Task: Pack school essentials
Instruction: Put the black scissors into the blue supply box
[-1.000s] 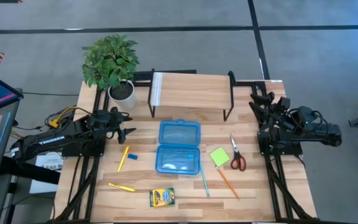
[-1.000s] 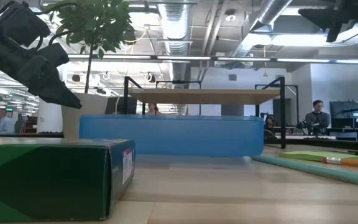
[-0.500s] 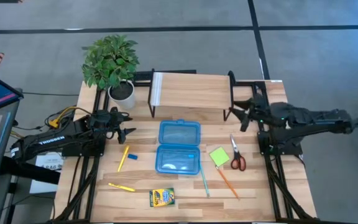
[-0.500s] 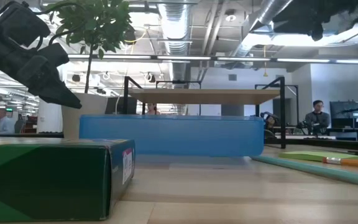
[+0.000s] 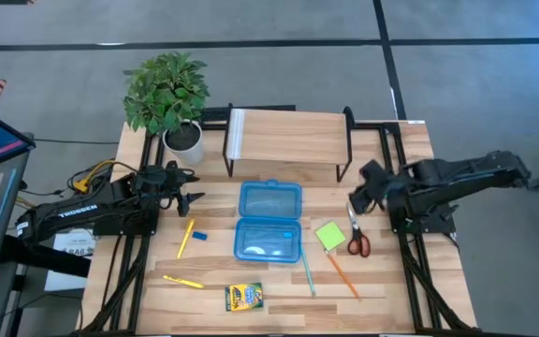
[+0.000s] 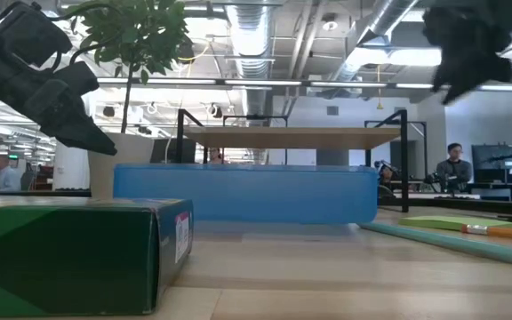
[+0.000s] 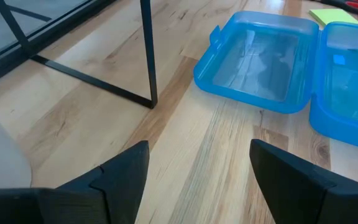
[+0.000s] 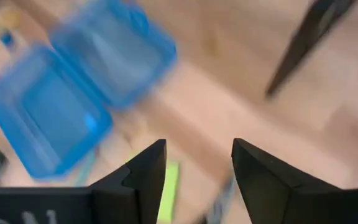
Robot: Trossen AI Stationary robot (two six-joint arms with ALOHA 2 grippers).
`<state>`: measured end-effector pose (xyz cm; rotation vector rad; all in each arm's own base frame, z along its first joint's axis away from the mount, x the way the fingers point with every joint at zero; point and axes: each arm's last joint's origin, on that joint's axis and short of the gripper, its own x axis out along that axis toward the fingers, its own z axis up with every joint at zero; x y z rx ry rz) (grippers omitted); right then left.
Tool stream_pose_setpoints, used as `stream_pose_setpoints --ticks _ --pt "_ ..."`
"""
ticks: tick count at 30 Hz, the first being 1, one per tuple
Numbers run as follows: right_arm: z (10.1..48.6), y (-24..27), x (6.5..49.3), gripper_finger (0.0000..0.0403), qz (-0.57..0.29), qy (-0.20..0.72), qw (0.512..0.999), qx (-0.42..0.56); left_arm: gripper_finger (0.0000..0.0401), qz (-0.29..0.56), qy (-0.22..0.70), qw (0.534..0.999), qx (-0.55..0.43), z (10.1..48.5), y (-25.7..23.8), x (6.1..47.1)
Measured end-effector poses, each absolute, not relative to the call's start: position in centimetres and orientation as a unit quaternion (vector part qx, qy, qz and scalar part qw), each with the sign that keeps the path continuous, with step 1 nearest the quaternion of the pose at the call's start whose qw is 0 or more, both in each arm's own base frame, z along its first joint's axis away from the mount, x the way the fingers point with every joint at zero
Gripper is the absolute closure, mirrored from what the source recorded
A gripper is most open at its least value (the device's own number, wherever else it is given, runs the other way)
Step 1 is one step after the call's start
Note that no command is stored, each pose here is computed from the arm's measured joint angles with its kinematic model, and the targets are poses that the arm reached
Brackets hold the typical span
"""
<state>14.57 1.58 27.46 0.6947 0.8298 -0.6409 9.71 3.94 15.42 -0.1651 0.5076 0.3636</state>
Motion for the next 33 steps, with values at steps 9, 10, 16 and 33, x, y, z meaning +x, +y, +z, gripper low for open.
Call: stream_pose_setpoints --ticks 9,10,16,33 --pt "24.8 6.0 15.0 0.0175 -0.33 0.479 0.737 0.345 0.0134 0.179 0.25 0.948 -0.081 15.4 3.9 9.7" --pt "24.5 6.5 15.1 0.0173 -0.333 0.485 0.731 0.346 0.0134 0.179 0.249 0.948 -0.081 15.4 3.9 9.7" --pt "22.6 9.3 15.7 0.0151 -0.35 0.528 0.69 0.35 0.0134 0.179 0.25 0.948 -0.081 15.4 3.9 9.7" --pt "17.9 13.2 17.3 0.0144 -0.398 0.541 0.646 0.362 0.0134 0.179 0.25 0.948 -0.081 15.4 3.9 9.7"
